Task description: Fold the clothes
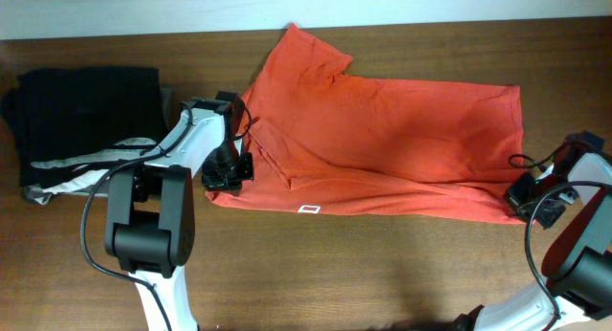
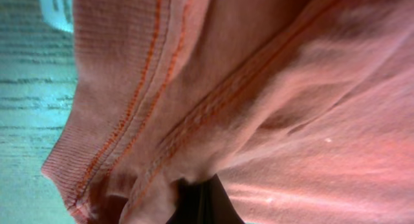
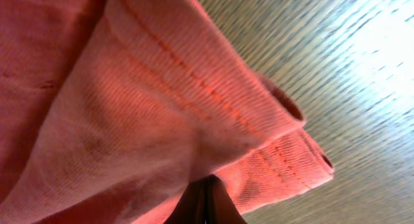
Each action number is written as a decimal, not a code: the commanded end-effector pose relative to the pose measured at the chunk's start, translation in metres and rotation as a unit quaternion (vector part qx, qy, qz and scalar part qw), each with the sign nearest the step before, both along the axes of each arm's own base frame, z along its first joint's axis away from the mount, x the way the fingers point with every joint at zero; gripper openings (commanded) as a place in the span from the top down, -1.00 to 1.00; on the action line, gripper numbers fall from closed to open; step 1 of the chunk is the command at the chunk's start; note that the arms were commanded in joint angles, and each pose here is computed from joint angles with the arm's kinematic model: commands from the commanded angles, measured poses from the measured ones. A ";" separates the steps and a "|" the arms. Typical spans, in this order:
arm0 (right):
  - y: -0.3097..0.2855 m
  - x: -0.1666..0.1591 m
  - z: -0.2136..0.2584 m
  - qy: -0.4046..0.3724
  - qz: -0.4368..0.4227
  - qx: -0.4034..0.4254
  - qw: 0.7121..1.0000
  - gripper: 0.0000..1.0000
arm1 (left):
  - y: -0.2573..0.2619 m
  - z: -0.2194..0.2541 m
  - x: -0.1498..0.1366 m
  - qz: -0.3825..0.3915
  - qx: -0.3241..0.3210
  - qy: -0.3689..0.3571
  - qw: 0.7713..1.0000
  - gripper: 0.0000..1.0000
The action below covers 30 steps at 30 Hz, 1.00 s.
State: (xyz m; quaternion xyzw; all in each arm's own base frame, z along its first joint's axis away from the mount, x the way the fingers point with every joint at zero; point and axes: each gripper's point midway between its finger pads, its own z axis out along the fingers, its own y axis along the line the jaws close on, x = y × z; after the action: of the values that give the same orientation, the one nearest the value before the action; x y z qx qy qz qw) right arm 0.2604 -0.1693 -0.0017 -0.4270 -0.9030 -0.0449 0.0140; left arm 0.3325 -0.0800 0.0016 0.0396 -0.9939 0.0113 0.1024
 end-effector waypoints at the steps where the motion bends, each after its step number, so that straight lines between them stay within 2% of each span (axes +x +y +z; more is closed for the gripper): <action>1: -0.016 -0.002 0.002 0.020 -0.011 -0.023 0.999 0.92 | 0.000 -0.003 -0.003 0.005 0.005 0.010 1.000 0.99; 5: -0.020 0.014 0.028 0.004 -0.010 -0.011 1.000 0.92 | -0.003 0.015 0.003 0.007 -0.006 -0.005 1.000 0.99; 10: -0.021 0.043 0.083 -0.040 0.003 0.012 0.999 0.91 | -0.011 0.074 0.030 0.004 -0.025 -0.098 0.995 0.99; 14: -0.008 0.056 0.120 -0.062 0.046 0.034 0.996 0.76 | -0.013 0.102 0.043 0.004 -0.036 -0.148 0.988 0.99; 23: 0.027 0.072 0.128 -0.059 0.121 0.034 0.990 0.31 | -0.021 0.071 0.070 -0.004 -0.045 -0.188 0.981 0.99; 30: 0.051 0.083 0.128 -0.061 0.157 0.036 0.985 0.28 | -0.022 0.033 0.071 -0.004 -0.038 -0.154 0.987 0.99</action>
State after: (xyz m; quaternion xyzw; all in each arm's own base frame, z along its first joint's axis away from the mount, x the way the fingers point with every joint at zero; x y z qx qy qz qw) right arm 0.3362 -0.1277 0.1237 -0.2939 -0.9511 -0.0943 -0.0124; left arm 0.4096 -0.1006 0.0555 0.0299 -0.9949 0.0575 -0.0775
